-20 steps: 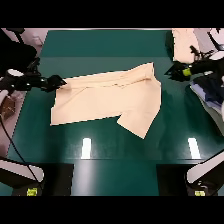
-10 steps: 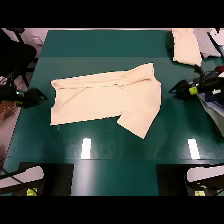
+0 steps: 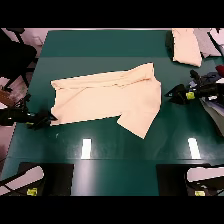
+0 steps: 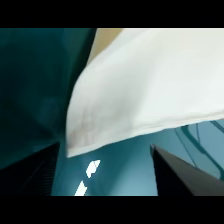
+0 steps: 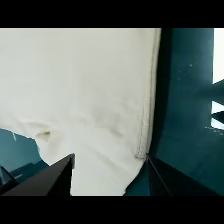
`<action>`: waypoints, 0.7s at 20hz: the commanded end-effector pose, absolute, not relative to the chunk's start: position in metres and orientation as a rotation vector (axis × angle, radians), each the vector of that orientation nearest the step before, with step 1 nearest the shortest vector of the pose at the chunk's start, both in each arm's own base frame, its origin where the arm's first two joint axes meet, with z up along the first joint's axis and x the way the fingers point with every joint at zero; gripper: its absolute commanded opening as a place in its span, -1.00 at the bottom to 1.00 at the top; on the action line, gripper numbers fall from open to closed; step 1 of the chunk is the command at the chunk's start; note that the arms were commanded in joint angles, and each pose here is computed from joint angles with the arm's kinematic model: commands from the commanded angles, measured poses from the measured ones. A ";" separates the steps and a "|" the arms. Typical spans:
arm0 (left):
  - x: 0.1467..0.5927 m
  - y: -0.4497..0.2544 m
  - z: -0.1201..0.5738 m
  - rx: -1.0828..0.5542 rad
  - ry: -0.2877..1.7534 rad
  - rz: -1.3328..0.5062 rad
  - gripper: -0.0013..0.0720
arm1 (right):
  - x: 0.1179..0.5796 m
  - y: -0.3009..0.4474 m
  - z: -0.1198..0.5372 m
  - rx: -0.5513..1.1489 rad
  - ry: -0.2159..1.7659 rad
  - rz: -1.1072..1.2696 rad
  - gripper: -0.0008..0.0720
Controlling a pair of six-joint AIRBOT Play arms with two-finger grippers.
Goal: Fold the shirts.
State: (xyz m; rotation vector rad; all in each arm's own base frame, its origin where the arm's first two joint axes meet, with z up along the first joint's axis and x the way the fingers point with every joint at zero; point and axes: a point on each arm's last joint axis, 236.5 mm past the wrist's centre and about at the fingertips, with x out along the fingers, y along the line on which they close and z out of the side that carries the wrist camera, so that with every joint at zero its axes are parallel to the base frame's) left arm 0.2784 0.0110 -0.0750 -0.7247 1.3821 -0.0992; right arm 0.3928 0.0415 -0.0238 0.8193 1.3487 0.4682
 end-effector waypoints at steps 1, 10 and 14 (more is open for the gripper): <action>0.299 0.010 -0.083 -0.773 1.279 -0.083 0.89 | 0.395 0.041 -0.019 0.805 1.341 0.482 0.43; 0.300 0.001 -0.079 -0.817 1.280 -0.120 -0.90 | 0.367 0.041 -0.061 0.842 1.433 0.393 0.44; 0.296 -0.004 -0.078 -0.822 1.298 -0.138 -0.90 | 0.345 0.051 -0.080 0.889 1.493 0.379 0.44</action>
